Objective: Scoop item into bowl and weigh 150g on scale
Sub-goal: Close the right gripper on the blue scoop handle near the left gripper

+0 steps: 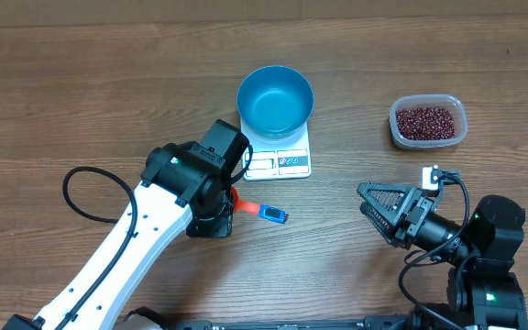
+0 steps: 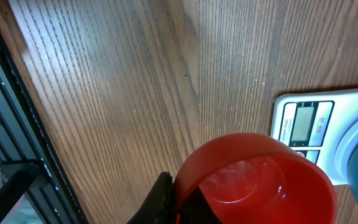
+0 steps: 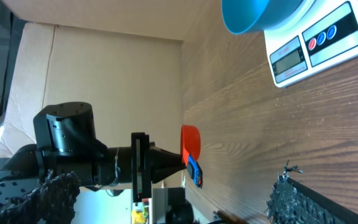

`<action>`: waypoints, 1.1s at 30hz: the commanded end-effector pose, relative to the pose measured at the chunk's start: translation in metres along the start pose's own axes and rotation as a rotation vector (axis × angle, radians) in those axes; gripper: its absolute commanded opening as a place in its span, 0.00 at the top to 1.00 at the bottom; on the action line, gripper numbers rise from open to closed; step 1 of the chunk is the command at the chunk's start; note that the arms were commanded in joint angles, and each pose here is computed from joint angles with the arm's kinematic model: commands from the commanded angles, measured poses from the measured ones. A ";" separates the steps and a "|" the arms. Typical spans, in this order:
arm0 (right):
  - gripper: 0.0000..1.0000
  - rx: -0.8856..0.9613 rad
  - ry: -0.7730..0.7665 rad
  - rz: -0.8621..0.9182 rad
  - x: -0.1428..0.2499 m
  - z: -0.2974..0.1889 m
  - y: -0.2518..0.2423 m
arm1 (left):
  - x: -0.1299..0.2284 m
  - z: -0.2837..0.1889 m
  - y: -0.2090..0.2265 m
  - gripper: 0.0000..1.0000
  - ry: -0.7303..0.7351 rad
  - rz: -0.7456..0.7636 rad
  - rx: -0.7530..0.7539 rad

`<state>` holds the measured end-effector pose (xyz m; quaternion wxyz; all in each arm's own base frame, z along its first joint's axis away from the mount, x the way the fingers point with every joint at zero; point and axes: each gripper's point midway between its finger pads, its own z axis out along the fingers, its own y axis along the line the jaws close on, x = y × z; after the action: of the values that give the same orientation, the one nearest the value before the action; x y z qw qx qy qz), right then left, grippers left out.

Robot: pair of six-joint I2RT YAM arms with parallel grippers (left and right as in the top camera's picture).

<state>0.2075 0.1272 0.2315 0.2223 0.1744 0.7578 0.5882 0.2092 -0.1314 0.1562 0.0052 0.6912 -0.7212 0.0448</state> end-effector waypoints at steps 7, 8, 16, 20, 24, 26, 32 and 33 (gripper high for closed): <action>0.00 0.026 0.034 0.078 0.009 -0.002 -0.002 | 0.008 -0.001 -0.003 0.96 0.027 -0.010 0.003; 0.00 0.027 0.035 0.080 0.010 -0.002 -0.003 | 0.010 -0.001 -0.005 0.96 0.037 -0.009 0.007; 0.00 0.030 0.042 0.074 0.012 -0.001 -0.003 | 0.027 0.000 -0.017 0.96 0.113 -0.001 0.040; 0.00 0.035 0.046 0.052 0.013 0.001 -0.004 | 0.041 0.001 -0.024 0.96 0.152 0.021 0.065; 0.00 0.051 0.037 0.045 0.013 0.003 -0.006 | 0.061 0.002 -0.035 0.96 0.192 0.064 0.122; 0.00 0.053 0.038 0.033 0.013 0.004 -0.005 | 0.072 0.002 -0.039 0.96 0.212 0.091 0.147; 0.00 0.072 0.034 -0.007 0.015 0.010 -0.006 | 0.095 0.006 -0.042 0.95 0.239 0.145 0.173; 0.00 0.083 0.024 -0.016 0.014 0.011 -0.008 | 0.097 0.007 -0.042 0.95 0.240 0.149 0.173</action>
<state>0.1953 0.1429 0.2137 0.1807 0.1771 0.7805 0.5717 0.2460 -0.2228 0.1577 0.0246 0.6235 -0.7587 0.1870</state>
